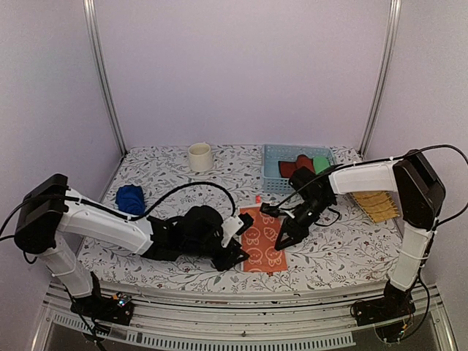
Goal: Roll the towels
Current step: Adjust the towel at the center of the board, then roll the towel at the center of the board.
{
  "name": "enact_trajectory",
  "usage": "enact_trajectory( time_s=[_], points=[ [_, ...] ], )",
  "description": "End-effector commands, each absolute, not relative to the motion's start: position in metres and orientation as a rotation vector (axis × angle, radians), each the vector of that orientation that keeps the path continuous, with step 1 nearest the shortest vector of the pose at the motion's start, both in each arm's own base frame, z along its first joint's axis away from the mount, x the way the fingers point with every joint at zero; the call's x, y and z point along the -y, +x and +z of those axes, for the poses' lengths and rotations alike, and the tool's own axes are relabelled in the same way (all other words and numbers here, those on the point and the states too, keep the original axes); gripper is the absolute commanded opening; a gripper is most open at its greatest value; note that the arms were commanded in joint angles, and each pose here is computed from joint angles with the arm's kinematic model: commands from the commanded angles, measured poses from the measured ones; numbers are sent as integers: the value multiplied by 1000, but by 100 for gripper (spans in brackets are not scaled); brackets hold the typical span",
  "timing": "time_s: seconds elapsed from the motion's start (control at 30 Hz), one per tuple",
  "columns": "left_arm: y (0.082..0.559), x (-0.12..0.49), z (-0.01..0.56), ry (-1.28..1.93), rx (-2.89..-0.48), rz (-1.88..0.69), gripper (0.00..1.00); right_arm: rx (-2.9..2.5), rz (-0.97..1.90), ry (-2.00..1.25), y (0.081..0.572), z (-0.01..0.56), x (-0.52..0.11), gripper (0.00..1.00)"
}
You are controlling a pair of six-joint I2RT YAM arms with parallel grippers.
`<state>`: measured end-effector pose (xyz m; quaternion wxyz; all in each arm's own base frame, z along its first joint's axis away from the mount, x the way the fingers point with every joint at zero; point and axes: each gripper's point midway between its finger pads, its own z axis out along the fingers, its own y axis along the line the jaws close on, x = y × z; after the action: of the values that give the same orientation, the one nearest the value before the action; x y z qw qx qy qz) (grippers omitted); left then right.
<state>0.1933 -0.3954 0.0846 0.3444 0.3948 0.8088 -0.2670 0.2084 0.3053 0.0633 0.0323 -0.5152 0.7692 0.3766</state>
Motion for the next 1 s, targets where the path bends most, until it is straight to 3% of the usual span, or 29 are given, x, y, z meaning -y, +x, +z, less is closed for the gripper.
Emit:
enact_trajectory(
  time_s=[0.0, 0.17, 0.8, 0.97],
  points=[
    [180, 405, 59, 1252, -2025, -559, 46, -2394, 1065, -1541, 243, 54, -312, 32],
    [158, 435, 41, 1448, -1958, -524, 51, -2465, 1005, -1541, 253, 28, -311, 32],
    [143, 434, 3, 1646, -1920, -239, 32, -2512, 1008, -1539, 250, 8, -308, 32],
    [143, 433, -11, 1674, -1922, -189, 22, -2503, 1015, -1539, 250, 10, -309, 32]
  ],
)
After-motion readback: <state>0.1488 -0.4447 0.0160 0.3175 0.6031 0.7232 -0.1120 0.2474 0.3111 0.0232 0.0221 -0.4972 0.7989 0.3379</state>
